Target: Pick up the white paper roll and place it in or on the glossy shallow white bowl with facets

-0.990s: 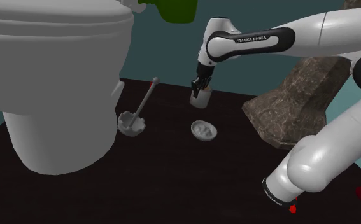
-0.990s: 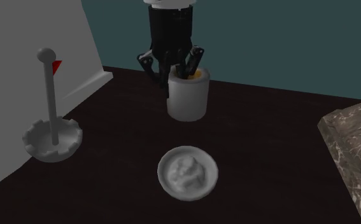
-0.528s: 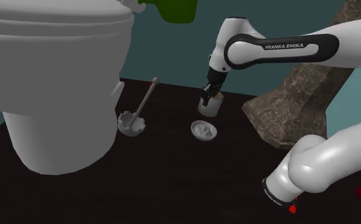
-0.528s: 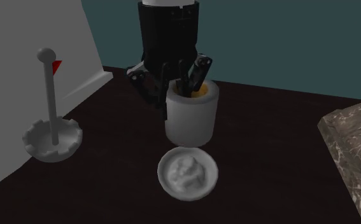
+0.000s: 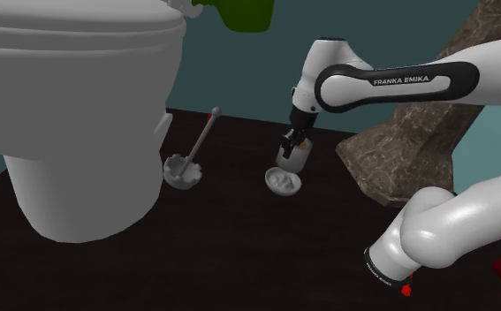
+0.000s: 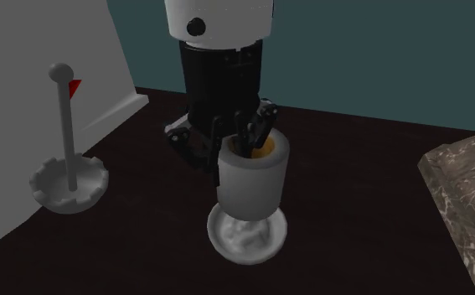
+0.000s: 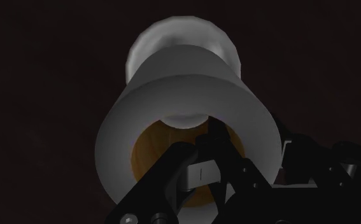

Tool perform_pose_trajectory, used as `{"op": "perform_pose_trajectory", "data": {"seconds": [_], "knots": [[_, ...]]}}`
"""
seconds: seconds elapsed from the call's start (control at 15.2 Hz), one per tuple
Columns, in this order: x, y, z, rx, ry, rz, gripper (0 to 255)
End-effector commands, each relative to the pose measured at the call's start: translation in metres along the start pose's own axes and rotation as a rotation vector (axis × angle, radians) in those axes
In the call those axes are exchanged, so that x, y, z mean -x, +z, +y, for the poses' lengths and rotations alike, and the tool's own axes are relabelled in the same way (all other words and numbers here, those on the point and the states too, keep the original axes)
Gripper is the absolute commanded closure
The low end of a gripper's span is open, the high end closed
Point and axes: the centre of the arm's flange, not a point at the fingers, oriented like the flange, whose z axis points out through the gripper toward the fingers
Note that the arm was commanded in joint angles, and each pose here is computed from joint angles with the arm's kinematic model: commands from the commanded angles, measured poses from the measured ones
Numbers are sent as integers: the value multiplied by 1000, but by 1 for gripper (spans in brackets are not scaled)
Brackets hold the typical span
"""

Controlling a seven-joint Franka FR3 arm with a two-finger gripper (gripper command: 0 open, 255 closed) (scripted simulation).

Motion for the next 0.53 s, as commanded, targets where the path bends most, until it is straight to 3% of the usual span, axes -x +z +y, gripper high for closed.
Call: {"op": "perform_pose_trajectory", "data": {"seconds": [0.0,0.46], "knots": [[1,10,-1,0,0,1,255],[1,47,-1,0,0,1,255]]}}
